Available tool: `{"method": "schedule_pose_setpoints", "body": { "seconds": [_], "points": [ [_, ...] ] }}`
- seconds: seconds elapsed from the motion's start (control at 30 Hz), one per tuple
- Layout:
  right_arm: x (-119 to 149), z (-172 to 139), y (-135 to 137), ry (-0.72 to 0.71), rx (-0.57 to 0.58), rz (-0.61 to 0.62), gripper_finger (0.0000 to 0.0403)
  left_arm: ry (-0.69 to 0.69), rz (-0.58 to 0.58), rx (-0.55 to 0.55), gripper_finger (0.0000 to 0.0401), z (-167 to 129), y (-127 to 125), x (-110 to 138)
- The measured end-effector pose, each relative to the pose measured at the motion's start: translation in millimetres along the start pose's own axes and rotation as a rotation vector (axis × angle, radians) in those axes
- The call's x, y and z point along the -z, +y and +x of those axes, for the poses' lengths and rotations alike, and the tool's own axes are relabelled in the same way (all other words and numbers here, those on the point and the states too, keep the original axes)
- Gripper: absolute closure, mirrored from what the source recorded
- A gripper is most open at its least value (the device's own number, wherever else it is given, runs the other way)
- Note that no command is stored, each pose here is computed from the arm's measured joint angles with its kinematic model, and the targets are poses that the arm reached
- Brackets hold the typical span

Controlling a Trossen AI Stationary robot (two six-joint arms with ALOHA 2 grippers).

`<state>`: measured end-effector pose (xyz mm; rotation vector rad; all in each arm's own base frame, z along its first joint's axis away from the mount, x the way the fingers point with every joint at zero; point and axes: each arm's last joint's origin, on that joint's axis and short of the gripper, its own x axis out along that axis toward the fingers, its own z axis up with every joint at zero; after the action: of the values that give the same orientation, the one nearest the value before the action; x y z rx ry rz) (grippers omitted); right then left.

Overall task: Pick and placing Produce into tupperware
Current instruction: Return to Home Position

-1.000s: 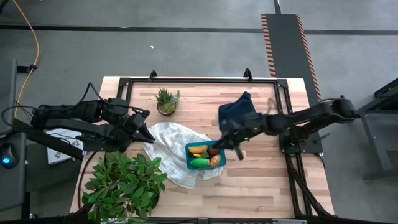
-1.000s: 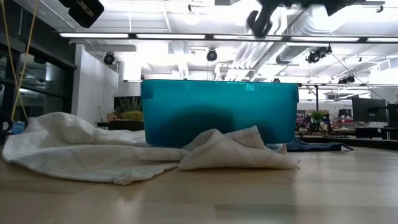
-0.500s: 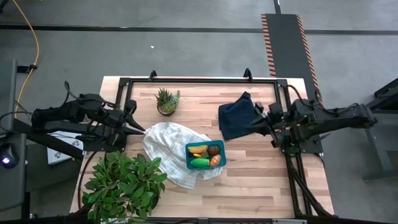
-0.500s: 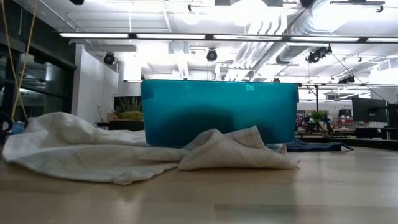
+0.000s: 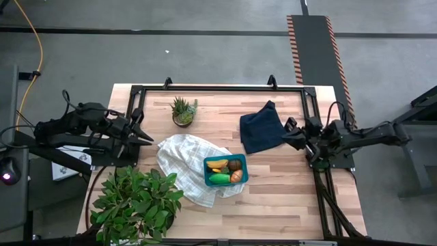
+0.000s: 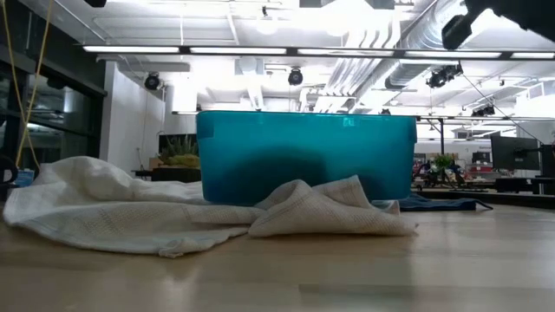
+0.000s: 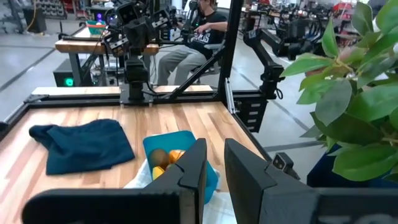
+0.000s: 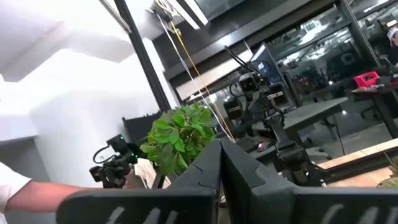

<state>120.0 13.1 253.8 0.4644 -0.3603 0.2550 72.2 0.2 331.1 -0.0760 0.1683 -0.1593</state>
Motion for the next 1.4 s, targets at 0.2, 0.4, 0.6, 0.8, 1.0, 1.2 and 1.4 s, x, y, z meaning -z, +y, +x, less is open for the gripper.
{"method": "schedule_pose_setpoints", "body": {
  "seconds": [0.2,0.4,0.6,0.8,1.0,1.2,1.4],
  "points": [
    [18.5,-20.1,-8.2,-0.083,-0.027,0.02,0.0403,0.015,-0.047,-0.001,0.0355,0.1,0.1,1.5],
    [23.4,-28.5,-9.4,-0.109,-0.058,0.008,0.0403,0.015,-0.076,-0.001,0.0355,0.1,0.1,1.4],
    [34.0,-29.7,-13.9,-0.004,-0.028,-0.085,0.0403,0.014,-0.107,0.0,0.0355,0.1,0.0,1.4],
    [51.3,-31.2,-22.1,0.181,0.042,-0.07,0.0403,0.014,-0.124,0.0,0.0355,0.1,0.0,1.3],
    [57.9,-32.9,-25.2,0.252,0.071,-0.061,0.0403,0.01,-0.123,0.0,0.0355,0.1,0.0,1.0],
    [63.5,-34.7,-27.6,0.318,0.081,-0.095,0.0403,-0.023,-0.113,0.004,0.0355,0.1,-0.1,-2.3],
    [65.6,-35.4,-26.5,0.357,0.021,-0.113,0.0403,-0.038,-0.131,0.006,0.0355,0.0,-0.2,-3.8]
  ]
}}
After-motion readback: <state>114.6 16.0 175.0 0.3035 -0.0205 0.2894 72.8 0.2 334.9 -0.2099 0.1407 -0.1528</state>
